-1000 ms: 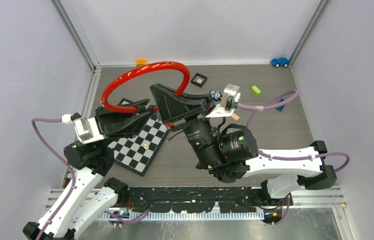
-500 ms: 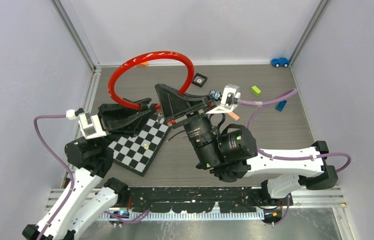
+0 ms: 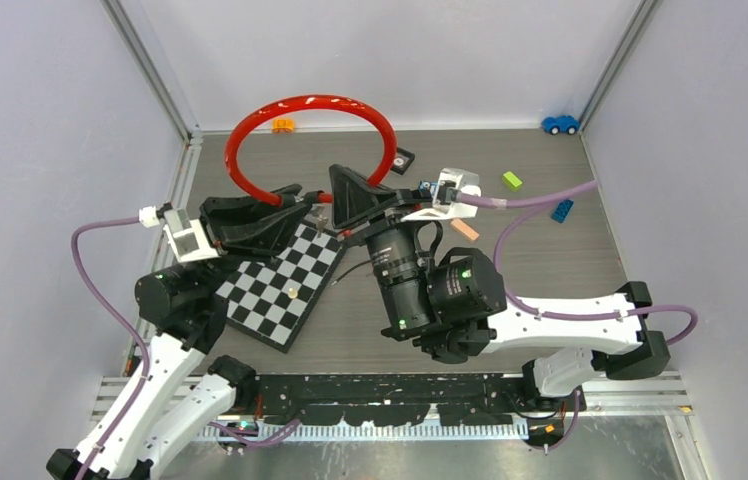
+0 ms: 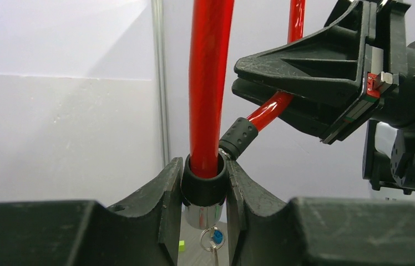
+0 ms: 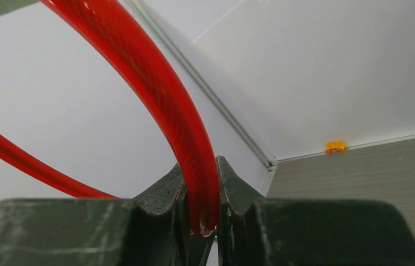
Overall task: Lock with the key
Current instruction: Lock the lock.
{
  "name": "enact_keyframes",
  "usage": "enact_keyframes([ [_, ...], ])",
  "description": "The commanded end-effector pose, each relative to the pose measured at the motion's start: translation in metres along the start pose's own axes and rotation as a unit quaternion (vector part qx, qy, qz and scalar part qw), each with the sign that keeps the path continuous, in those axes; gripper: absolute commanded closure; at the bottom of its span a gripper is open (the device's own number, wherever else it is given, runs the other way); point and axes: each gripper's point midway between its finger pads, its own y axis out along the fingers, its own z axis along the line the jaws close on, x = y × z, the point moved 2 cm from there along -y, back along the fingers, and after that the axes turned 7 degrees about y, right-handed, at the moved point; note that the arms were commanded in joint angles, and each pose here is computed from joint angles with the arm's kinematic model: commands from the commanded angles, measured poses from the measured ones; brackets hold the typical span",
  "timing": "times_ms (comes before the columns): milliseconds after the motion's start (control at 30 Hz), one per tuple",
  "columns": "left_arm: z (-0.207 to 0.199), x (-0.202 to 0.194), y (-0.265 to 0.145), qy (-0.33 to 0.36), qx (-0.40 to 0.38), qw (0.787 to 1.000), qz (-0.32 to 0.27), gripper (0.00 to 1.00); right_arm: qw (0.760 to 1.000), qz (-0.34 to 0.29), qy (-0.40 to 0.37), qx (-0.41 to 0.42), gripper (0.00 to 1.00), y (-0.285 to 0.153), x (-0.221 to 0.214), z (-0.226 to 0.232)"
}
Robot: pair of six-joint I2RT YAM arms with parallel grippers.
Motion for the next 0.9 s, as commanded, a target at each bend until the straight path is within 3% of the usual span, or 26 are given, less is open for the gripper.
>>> enact_keyframes([
  [0, -0.029, 0.085, 0.007, 0.044, -0.054, 0.988, -0.138, 1.0, 0.929, 0.119, -0.344, -0.064, 0.99, -0.03, -0.144, -0.079],
  [333, -0.053, 0.08, 0.002, 0.035, -0.129, 0.984, -0.117, 1.0, 0.939, 0.122, -0.314, -0.067, 0.99, -0.009, -0.127, -0.084],
  [633, -0.053, 0.047, -0.006, 0.033, -0.139, 0.987, -0.069, 1.0, 0.945, 0.13, -0.301, 0.004, 0.99, 0.0, -0.078, -0.071],
  [767, -0.05, 0.039, -0.007, 0.025, -0.13, 0.99, -0.051, 1.0, 0.943, 0.114, -0.313, -0.02, 0.99, 0.001, -0.051, -0.083],
  [867, -0.049, 0.036, -0.009, 0.024, -0.122, 0.991, -0.048, 1.0, 0.954, 0.117, -0.274, -0.019, 0.99, 0.0, -0.035, -0.088],
])
